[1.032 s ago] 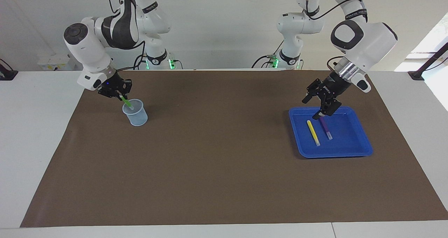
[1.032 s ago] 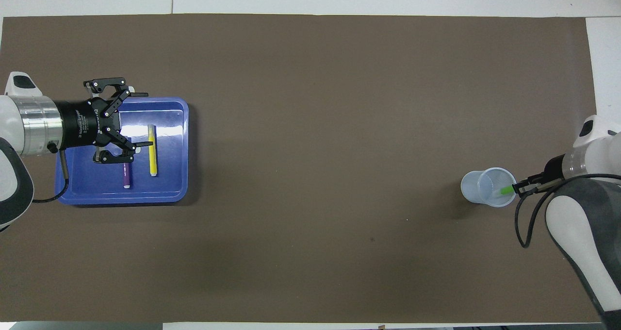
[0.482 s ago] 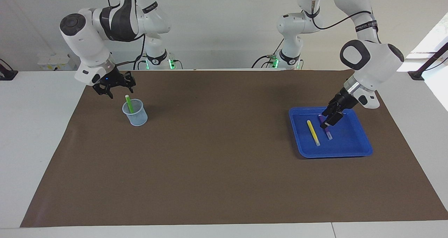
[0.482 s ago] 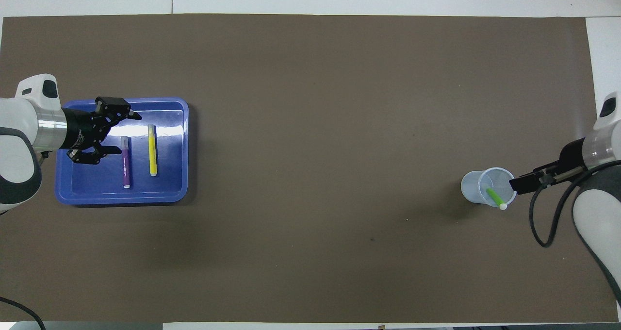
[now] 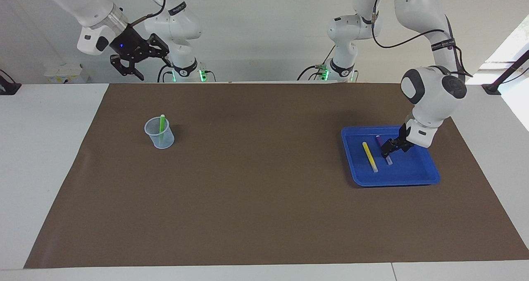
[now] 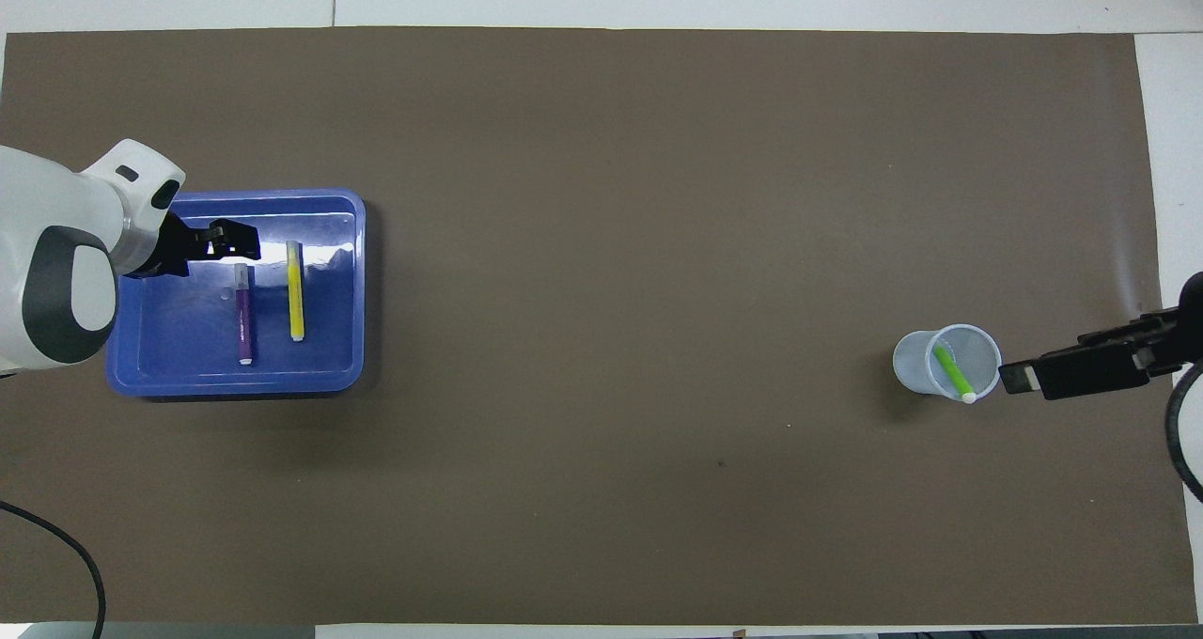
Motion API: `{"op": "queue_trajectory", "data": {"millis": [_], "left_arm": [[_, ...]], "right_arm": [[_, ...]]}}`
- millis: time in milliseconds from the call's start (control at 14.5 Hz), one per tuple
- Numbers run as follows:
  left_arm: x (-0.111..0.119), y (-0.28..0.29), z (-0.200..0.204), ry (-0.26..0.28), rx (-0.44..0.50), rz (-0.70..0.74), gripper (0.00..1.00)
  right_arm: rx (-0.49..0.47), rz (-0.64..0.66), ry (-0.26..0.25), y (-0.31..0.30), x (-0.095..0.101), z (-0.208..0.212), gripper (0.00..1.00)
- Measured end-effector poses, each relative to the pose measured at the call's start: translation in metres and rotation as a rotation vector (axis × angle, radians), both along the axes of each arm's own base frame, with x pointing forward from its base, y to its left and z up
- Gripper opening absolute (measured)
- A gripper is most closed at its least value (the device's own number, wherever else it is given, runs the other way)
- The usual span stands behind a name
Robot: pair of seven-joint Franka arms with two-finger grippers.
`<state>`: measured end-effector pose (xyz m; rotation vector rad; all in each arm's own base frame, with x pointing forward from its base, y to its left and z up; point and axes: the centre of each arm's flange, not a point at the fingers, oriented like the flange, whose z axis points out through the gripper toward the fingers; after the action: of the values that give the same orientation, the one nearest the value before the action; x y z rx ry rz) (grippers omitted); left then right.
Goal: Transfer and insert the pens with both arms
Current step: 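Release the green pen while the left gripper grasps the purple pen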
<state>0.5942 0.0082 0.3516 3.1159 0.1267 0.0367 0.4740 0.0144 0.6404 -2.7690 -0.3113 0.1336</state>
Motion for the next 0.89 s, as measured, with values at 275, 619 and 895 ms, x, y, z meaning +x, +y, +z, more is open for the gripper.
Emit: {"op": "queue_trajectory", "data": {"millis": [275,619,895], "left_arm": [[0.004,0.0,-0.042,0.062,0.033,-0.189,0.97],[0.003,-0.001,-0.058,0.093,0.028,-0.236,0.81],[0.002,-0.001,-0.054,0.129,0.026,-0.245,0.59]], "right_arm": [[0.139,-0.28,0.06,-0.001,0.007,0.008,1.0],[0.316,-0.482,0.14,0.018,0.019,-0.006,1.0],[0.35,-0.523,0.164,0.076,0.024,-0.022,1.0]]}}
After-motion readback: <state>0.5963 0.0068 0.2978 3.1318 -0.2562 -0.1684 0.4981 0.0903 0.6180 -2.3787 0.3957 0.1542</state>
